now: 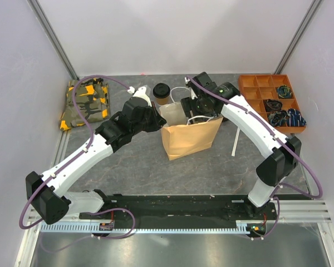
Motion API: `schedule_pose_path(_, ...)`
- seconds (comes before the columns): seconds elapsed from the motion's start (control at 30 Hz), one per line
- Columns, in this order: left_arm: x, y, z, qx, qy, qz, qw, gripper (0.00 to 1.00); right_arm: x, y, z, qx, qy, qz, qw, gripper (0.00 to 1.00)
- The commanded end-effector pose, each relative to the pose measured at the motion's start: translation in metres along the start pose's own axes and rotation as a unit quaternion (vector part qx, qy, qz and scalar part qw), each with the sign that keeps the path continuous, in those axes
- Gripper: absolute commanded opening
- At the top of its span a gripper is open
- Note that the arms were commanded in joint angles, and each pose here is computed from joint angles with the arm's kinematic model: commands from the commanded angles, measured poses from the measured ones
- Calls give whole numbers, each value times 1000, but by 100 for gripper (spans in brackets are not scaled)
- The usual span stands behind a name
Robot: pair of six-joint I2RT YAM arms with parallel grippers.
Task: Pack the takeout coffee
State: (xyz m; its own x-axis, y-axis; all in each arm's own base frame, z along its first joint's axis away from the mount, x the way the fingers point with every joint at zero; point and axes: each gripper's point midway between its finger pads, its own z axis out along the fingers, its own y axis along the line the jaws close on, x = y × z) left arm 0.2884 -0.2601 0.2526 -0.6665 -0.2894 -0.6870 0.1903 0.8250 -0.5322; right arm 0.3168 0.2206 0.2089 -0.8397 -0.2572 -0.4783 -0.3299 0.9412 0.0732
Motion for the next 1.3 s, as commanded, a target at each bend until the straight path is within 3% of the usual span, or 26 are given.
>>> schedule_pose_path(0.0,4,11,0,-26,11,42,999,2,-20,2,-43,-18,-66,-17,998,80)
schedule_pose_path(0.43,17,12,-12,9,48,143,989,2,-39,20,-104,-97,-179,-76,976,79)
schedule_pose_path(0.7,21,-1,-28,63,62,197,976,2,-52,19,-129,-98,-221,-117,963,77)
schedule_pose_path(0.8,23,-2,-29,70,67,201,975,2,-56,23,-137,-110,-232,-122,959,58)
schedule_pose_path(0.83,23,-2,-28,68,68,199,975,2,-57,26,-144,-119,-242,-124,955,45)
schedule_pose_path(0.93,22,-4,-25,67,72,197,975,2,-46,39,-148,-163,-246,-169,940,28)
schedule_pose_path(1.13,28,-8,-25,85,89,214,969,2,-16,38,-132,-176,-229,-298,910,25)
schedule_pose_path(1.27,31,-6,-29,94,89,234,964,2,-5,33,-123,-171,-217,-362,890,15)
